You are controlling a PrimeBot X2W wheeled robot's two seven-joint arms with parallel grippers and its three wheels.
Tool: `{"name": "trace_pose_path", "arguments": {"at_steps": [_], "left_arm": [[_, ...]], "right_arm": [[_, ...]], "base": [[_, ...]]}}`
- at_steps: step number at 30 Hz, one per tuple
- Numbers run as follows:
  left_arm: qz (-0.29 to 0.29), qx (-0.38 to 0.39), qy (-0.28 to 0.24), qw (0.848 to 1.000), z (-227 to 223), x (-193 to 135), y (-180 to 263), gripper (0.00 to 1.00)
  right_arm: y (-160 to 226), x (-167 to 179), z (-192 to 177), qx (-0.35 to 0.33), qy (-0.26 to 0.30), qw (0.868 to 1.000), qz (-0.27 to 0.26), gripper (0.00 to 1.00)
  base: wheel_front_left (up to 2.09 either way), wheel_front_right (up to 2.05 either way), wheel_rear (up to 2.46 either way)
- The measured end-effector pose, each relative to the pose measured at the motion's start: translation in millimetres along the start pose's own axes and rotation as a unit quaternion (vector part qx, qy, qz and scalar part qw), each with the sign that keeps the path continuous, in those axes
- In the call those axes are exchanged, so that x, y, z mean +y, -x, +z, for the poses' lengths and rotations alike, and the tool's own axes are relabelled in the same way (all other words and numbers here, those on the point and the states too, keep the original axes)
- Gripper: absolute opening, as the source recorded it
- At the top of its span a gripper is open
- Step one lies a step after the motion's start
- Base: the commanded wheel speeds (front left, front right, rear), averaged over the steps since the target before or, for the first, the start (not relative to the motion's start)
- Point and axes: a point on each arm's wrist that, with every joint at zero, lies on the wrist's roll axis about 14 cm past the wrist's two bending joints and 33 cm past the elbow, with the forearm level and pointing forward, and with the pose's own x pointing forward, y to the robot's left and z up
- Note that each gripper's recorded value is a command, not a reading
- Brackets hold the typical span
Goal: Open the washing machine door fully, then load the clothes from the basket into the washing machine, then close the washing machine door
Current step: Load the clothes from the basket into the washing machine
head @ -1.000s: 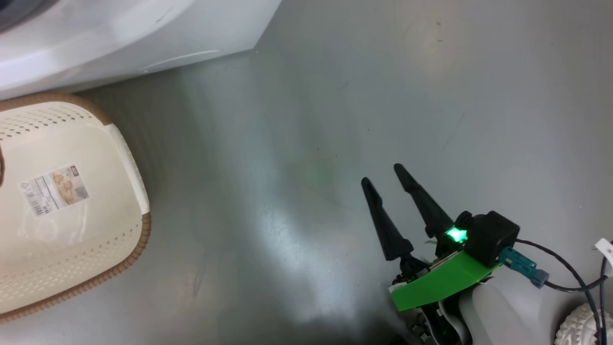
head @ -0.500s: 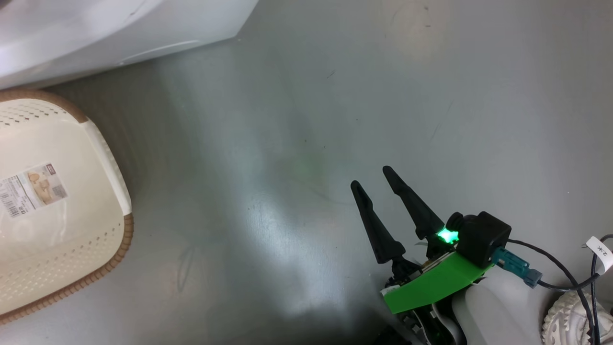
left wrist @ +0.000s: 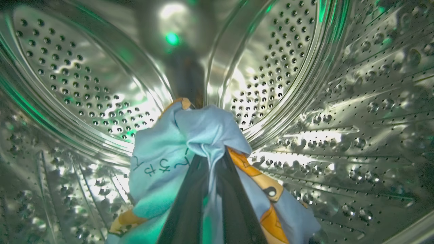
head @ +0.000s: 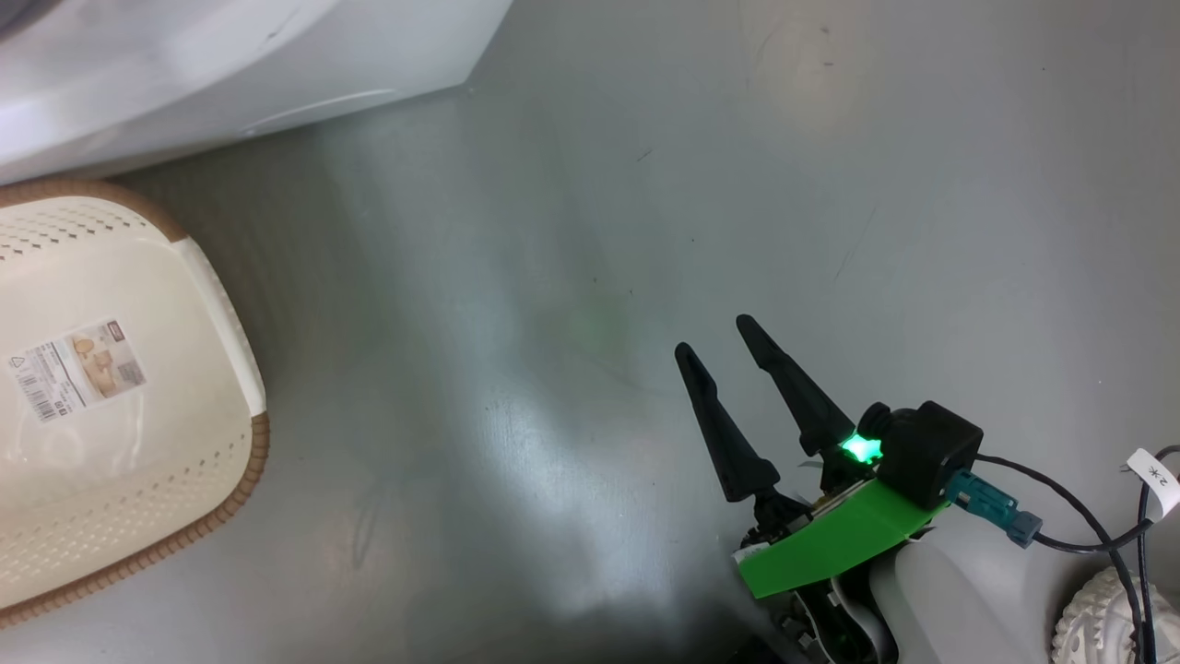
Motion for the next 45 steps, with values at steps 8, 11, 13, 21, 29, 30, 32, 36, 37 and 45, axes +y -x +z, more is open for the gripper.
{"name": "trace_pose_path", "arguments": {"at_steps": [8,11,13,21,29,30,32,36,37,45], "left_arm": [[0.001,0.044,0.018,0.999,-13.2,-4.7,-1.0,1.00],[-0.002,0.048,0.015,0.999,-12.4,-6.9,-1.6,1.00],[-0.003,0.047,0.013,0.999,-11.0,-6.8,-1.9,1.00],[-0.003,0.047,0.008,0.999,-5.9,-6.1,1.2,1.00],[-0.008,0.043,0.012,0.999,2.0,-11.8,7.7,1.00],[-0.010,0.044,0.012,0.999,1.6,-13.3,9.9,1.00],[-0.011,0.045,0.016,0.999,1.8,-15.5,13.9,1.00],[-0.017,0.034,0.018,0.999,11.9,-20.2,20.5,1.00],[-0.018,0.031,0.019,0.999,14.7,-21.2,22.3,1.00],[-0.030,0.020,0.016,0.999,28.9,-33.0,45.6,1.00]], "right_arm": [[0.9,0.3,3.9,-0.005,0.001,1.000,0.000,1.00],[0.9,0.6,4.9,-0.006,0.000,1.000,0.000,1.00],[0.7,1.0,5.3,-0.007,0.000,1.000,0.001,1.00],[-0.6,1.0,10.5,-0.015,0.000,1.000,0.001,1.00],[-4.9,5.1,21.1,-0.030,0.001,1.000,0.008,1.00],[-5.7,5.4,23.3,-0.033,0.002,0.999,0.009,1.00],[-7.2,5.5,27.4,-0.039,0.004,0.999,0.010,1.00],[-8.0,8.6,31.6,-0.045,0.005,0.999,0.014,1.00],[-8.1,9.6,32.6,-0.046,0.004,0.999,0.016,1.00],[-6.5,15.0,45.9,-0.063,0.009,0.998,0.022,1.00]], "base": [[0.00,0.00,0.00],[0.00,0.00,0.00],[0.00,0.00,0.00],[0.00,0.00,0.00],[0.00,0.00,0.00],[0.00,0.00,0.00],[0.00,0.00,0.00],[0.00,0.00,0.00],[0.00,0.00,0.00],[0.00,0.00,0.00]]}}
